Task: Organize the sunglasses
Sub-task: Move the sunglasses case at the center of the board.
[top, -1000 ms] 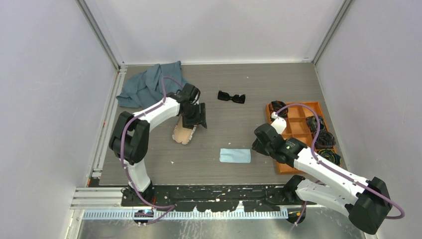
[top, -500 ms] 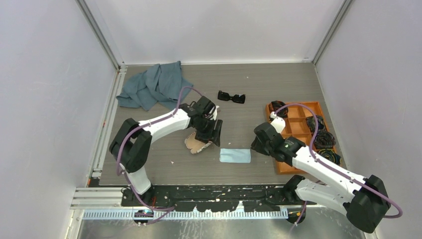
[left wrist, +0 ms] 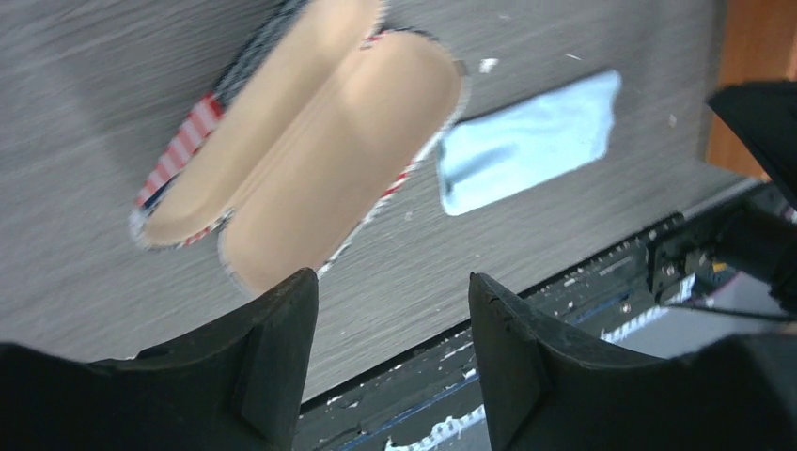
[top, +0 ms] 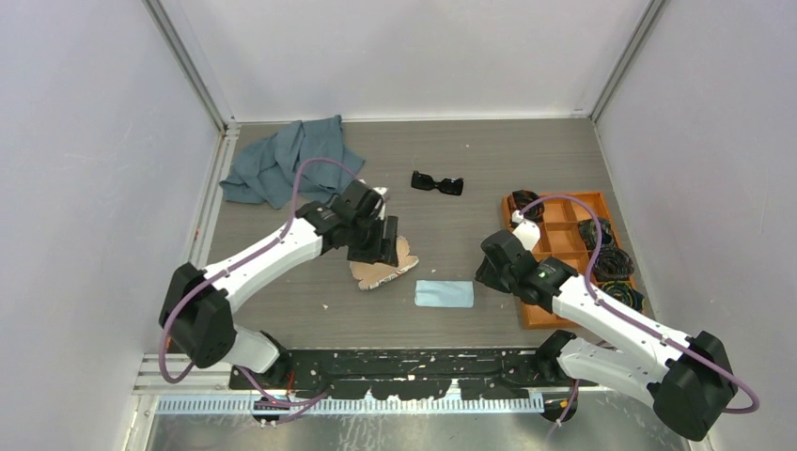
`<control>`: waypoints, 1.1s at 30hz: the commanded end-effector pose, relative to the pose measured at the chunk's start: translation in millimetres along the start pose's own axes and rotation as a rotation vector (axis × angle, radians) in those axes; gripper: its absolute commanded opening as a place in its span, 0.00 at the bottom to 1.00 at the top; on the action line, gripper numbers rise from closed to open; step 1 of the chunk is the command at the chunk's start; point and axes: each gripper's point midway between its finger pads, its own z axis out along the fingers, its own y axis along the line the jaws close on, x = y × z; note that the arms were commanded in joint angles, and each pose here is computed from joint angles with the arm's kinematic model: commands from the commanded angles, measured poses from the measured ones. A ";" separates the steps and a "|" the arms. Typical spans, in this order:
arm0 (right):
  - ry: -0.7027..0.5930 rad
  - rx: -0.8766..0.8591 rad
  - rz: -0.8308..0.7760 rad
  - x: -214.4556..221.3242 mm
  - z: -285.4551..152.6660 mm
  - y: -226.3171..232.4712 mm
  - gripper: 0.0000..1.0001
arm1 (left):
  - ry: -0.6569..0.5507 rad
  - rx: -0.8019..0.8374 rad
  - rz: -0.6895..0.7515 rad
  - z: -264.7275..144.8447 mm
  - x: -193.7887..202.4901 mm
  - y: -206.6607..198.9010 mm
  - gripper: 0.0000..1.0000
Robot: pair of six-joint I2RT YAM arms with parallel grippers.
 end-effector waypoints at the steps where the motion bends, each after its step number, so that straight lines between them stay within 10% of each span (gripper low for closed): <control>1: -0.014 -0.021 0.000 -4.5 -0.3 4.9 0.41 | -0.032 -0.193 -0.189 -7.8 14.4 48.5 0.60; 15: 0.014 -0.042 0.006 1.3 3.1 10.4 0.41 | -0.189 -0.296 -0.392 20.7 9.0 109.9 0.53; 33: 0.009 -0.039 0.022 2.3 -1.2 5.1 0.41 | -0.226 -0.358 -0.368 41.6 -29.4 119.2 0.01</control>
